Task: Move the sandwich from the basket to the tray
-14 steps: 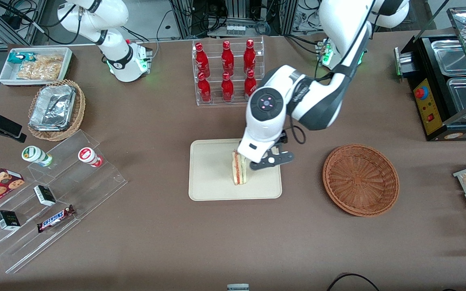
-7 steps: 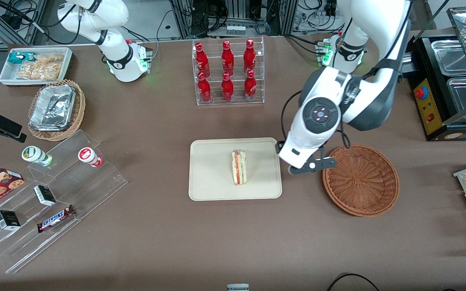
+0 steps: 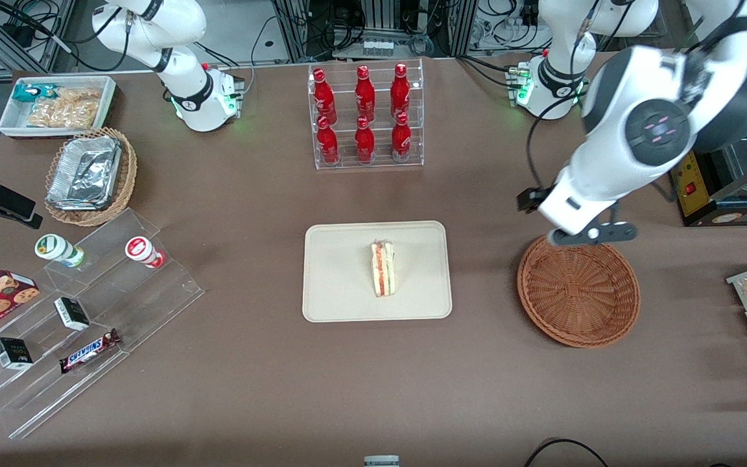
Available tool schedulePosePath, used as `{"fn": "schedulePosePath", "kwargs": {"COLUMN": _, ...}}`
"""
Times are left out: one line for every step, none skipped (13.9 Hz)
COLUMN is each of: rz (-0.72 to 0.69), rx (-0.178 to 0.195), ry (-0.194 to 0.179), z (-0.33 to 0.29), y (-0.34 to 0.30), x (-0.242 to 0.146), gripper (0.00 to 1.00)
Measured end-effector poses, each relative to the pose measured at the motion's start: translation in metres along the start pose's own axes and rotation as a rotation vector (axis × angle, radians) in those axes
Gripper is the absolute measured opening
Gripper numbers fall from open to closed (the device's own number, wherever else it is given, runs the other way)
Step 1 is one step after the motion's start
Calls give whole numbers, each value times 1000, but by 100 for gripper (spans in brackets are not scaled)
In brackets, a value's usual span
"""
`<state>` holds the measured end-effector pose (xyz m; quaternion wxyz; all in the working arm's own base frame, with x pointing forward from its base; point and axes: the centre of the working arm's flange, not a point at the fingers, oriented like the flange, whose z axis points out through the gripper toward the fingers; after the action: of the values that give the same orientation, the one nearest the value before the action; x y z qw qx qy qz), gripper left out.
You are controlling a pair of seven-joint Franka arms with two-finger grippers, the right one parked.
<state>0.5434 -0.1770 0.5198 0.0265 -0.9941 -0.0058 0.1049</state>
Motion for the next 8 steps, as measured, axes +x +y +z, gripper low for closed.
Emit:
{"fn": "schedulePosePath", "kwargs": {"rz": 27, "rx": -5, "ry": -1, "z": -12, "y": -17, "x": -8, "gripper": 100}}
{"fn": "schedulePosePath", "kwargs": {"rz": 62, "rx": -7, "ry": -8, "z": -24, "y": -34, "x": -17, "gripper": 100}}
{"fn": "schedulePosePath", "kwargs": {"rz": 92, "rx": -10, "ry": -12, "z": -35, "y": -52, "x": -26, "gripper": 100}}
{"fn": "schedulePosePath", "kwargs": {"rz": 114, "rx": -14, "ry": -9, "z": -45, "y": -70, "x": -34, "gripper": 100}}
{"fn": "schedulePosePath", "kwargs": {"rz": 126, "rx": -20, "ry": -2, "z": -53, "y": -87, "x": -39, "gripper": 100}}
{"fn": "schedulePosePath", "kwargs": {"rz": 128, "rx": -26, "ry": 5, "z": -61, "y": -103, "x": -42, "gripper": 100}}
{"fn": "schedulePosePath", "kwargs": {"rz": 117, "rx": -32, "ry": 13, "z": -66, "y": -119, "x": -43, "gripper": 100}}
{"fn": "schedulePosePath", "kwargs": {"rz": 94, "rx": -40, "ry": 21, "z": -70, "y": -135, "x": -42, "gripper": 100}}
